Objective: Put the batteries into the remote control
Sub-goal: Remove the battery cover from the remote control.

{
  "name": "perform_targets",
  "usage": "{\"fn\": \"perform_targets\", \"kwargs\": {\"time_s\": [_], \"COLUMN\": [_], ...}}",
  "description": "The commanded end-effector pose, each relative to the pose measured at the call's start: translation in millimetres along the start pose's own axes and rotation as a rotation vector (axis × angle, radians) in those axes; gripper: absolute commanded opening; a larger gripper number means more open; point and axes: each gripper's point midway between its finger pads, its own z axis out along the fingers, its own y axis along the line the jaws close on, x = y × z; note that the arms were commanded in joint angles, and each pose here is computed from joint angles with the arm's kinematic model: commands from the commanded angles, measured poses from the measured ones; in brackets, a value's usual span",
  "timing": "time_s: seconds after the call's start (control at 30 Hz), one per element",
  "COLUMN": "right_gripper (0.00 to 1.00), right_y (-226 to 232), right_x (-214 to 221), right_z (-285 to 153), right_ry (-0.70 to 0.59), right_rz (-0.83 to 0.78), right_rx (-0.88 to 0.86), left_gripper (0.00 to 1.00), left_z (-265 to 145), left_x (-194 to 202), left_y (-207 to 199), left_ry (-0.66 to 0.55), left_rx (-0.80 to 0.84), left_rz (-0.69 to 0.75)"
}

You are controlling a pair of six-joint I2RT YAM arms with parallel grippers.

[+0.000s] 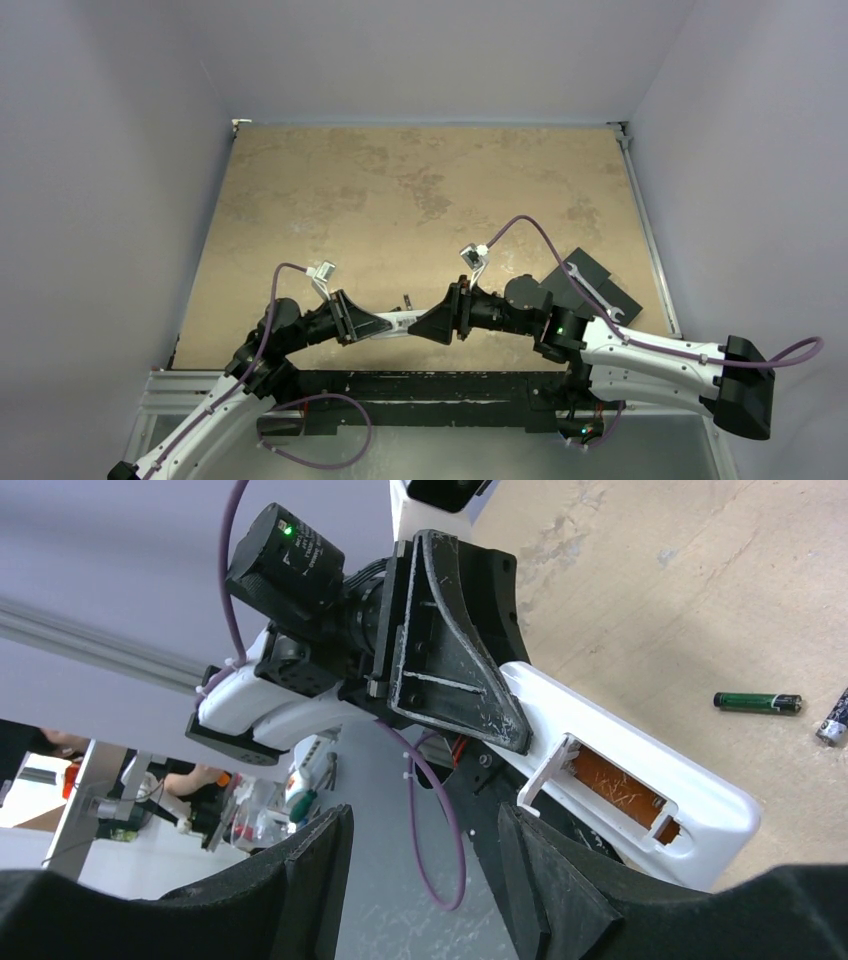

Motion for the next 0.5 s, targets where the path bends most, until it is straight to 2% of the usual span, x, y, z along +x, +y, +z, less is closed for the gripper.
{"fn": "perform_targets", "kwargs": {"time_s": [0.0, 0.47], "right_gripper": [0.63, 0.63], "right_y": [7.4, -9.7], "right_x": [-3.4, -1.6], "right_z": [-2.6, -3.5], "right_ry": [-0.018, -0.024], "right_rz": [-0.007, -0.009], "right_rx": [-0.027, 0.049], "left_gripper": [0.00, 0.00], "left_z": [-1.8, 1.6], "left_x": [-3.4, -3.3], "left_y": [-21.8, -5.2], "left_ry": [-0.006, -0.010], "left_rx": [0.077, 0.012], "left_rz": [0.042, 0.016]}}
